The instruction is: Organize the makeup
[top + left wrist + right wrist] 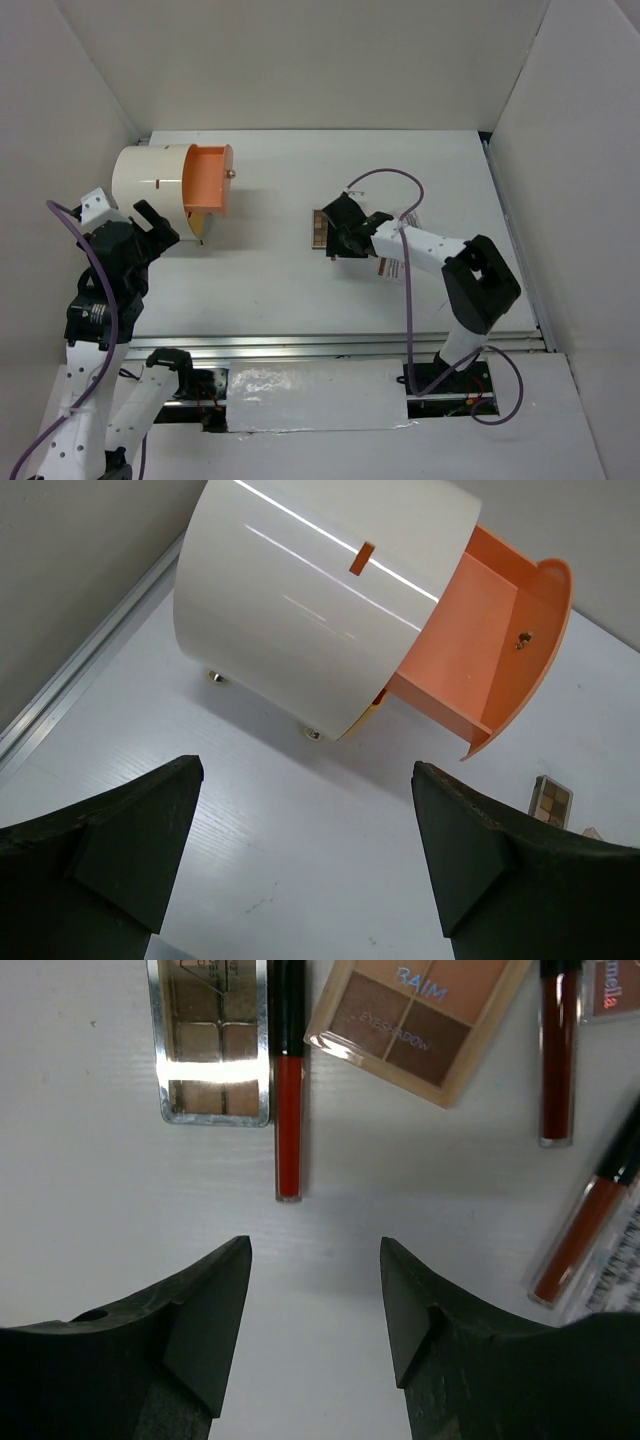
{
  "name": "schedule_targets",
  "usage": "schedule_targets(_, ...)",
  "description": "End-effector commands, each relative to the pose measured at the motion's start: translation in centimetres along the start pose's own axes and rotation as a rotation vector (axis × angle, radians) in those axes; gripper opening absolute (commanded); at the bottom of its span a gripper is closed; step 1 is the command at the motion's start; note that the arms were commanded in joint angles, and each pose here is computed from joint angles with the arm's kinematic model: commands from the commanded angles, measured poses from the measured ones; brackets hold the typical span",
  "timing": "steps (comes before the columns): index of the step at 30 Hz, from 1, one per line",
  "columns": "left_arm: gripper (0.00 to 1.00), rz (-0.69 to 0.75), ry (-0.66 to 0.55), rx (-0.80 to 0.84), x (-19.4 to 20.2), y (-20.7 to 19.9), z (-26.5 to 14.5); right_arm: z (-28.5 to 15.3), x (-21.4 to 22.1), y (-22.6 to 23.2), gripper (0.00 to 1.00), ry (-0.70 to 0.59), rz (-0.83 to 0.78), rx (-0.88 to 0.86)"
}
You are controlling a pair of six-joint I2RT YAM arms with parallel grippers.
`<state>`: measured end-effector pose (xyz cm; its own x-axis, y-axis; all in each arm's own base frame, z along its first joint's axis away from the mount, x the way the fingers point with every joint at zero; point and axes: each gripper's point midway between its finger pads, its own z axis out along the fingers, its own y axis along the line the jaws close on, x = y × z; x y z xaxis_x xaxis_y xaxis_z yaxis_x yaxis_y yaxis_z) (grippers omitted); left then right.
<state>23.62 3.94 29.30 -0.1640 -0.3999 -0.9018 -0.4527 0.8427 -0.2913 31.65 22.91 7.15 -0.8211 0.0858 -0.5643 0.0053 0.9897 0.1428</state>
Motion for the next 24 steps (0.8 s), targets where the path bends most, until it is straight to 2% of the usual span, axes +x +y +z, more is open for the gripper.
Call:
schedule_targets(1,0.99,0.004,-0.034,0.041,-1.3,-0.9,-0.3,0.7,-3.1,2.3,0.62,-0.077,0.052,-0.035)
schedule_targets(9,0.99,0.013,-0.030,0.054,-1.1,-1.1,-0.2,4.6,-2.7,3.9,0.57,-0.012,0.008,-0.009)
schedule_targets(20,0.99,0.016,-0.032,0.069,-1.2,-1.4,-0.3,5.3,-1.6,2.4,0.53,-0.015,0.022,0.038)
schedule_targets(24,0.99,0.016,-0.032,0.069,-1.2,-1.4,-0.3,6.4,-0.4,2.0,0.49,0.021,0.010,0.060)
